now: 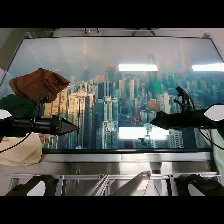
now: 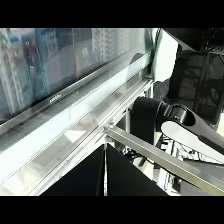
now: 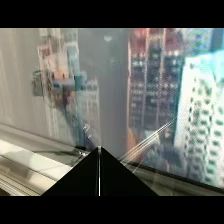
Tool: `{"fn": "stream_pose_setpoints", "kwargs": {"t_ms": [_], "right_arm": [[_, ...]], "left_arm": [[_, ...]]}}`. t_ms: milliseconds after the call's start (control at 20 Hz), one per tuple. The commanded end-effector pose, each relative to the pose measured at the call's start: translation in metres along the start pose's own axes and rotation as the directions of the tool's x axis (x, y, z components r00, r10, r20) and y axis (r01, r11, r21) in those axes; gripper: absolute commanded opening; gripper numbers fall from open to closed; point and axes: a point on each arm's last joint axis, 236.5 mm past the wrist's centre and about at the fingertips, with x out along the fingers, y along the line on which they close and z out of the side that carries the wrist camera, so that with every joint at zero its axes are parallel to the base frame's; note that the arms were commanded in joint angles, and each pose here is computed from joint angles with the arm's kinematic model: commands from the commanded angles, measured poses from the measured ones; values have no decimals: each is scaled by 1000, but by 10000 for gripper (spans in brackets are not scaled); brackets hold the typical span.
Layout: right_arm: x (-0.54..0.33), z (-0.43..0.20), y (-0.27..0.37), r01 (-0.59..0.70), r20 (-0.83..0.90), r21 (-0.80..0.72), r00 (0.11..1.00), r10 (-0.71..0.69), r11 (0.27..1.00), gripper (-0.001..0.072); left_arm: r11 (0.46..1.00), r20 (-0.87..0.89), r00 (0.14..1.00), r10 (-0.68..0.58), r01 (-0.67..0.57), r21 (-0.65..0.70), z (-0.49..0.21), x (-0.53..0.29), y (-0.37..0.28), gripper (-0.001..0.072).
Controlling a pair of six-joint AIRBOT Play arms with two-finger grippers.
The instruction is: Fold the shirts.
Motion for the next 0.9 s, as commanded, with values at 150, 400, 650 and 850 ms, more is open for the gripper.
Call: {"fn": "stream_pose_setpoints", "kwargs": {"t_ms": [150, 400, 650, 850], "right_arm": [[0, 0, 0, 0, 0, 0, 1000, 0, 1000, 20], [0, 0, 0, 0, 0, 0, 1000, 0, 1000, 20], [0, 0, 0, 0, 0, 0, 1000, 0, 1000, 20], [0, 2, 1, -5, 9, 3, 1000, 5, 1000, 20]], "left_arm": [[999, 11, 1000, 23, -24, 48, 6, -5, 1, -4], [861, 415, 827, 378, -479, 170, 124, -122, 7, 467], [636, 580, 539, 611, -770, 45, 213, -225, 66, 712], [641, 391, 593, 704, -768, 12, 239, -212, 165, 710]]}}
